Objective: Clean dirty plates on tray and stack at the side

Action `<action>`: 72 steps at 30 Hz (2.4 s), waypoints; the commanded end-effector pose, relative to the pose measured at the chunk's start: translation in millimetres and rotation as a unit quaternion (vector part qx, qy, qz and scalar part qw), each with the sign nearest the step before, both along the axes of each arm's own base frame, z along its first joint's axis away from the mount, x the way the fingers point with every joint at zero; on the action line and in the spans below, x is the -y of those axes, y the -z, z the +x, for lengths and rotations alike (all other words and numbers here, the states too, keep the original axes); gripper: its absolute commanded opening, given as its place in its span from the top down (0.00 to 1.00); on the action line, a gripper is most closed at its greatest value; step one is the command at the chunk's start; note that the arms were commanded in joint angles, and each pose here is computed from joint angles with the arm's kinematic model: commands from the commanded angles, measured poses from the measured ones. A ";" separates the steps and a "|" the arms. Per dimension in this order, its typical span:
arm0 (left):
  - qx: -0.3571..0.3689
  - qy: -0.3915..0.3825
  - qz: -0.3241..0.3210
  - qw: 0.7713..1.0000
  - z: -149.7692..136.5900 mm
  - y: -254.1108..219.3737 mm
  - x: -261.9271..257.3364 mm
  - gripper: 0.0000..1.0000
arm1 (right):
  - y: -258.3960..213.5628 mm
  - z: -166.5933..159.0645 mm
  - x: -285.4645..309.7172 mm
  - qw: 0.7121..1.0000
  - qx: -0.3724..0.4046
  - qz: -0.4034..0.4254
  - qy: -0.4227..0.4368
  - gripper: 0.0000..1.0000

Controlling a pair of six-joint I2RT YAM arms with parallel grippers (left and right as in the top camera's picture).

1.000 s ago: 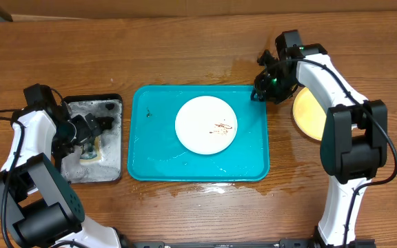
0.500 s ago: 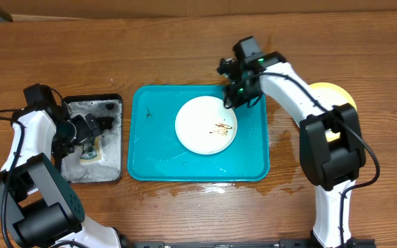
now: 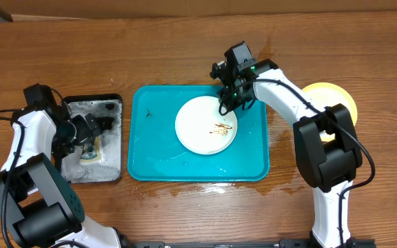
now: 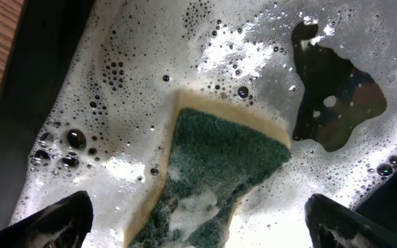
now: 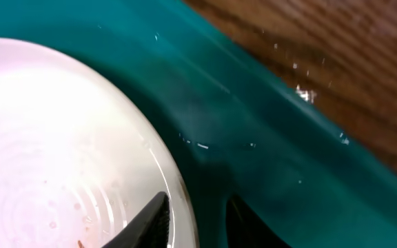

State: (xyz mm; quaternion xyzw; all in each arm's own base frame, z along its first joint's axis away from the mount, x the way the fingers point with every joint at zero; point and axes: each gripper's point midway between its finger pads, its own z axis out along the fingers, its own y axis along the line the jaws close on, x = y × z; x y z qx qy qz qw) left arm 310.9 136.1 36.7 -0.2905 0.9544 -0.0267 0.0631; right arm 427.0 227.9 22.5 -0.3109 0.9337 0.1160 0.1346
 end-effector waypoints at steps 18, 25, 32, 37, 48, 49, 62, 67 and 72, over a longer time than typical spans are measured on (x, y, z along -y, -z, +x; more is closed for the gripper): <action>0.015 0.012 0.005 1.000 5.5 -9.4 0.3 0.00 | -1.6 -30.0 15.5 0.953 -0.134 0.015 0.270 0.96; 0.015 0.012 0.005 1.000 5.5 -9.4 0.3 0.00 | -10.6 -81.5 2.6 0.808 -0.336 0.044 0.483 0.96; 0.015 0.012 0.005 1.000 5.5 -9.4 0.3 0.00 | -23.7 -135.6 -24.8 0.767 -0.429 0.006 0.478 0.96; 0.015 0.012 0.005 1.000 5.5 -9.4 0.3 0.00 | -19.4 -140.8 -28.5 0.798 -0.405 -0.009 0.446 0.96; 0.015 0.012 0.005 1.000 5.5 -9.4 0.3 0.00 | -13.1 -107.2 -7.9 0.896 -0.324 0.026 0.303 0.34; 0.015 0.012 0.005 1.000 5.5 -9.4 0.3 0.00 | -13.0 -103.3 -5.1 0.900 -0.319 0.031 0.297 0.29; 0.015 0.012 0.005 1.000 5.5 -9.4 0.3 0.00 | -30.3 -13.9 -0.1 0.972 -0.132 0.126 0.147 0.46; 0.015 0.012 0.005 1.000 5.5 -9.4 0.3 0.00 | -20.9 -9.6 -14.3 0.996 -0.039 0.039 0.071 0.44; 0.015 0.012 0.005 1.000 5.5 -9.4 0.3 0.00 | -19.6 0.6 -29.4 0.998 0.038 -0.015 0.044 0.44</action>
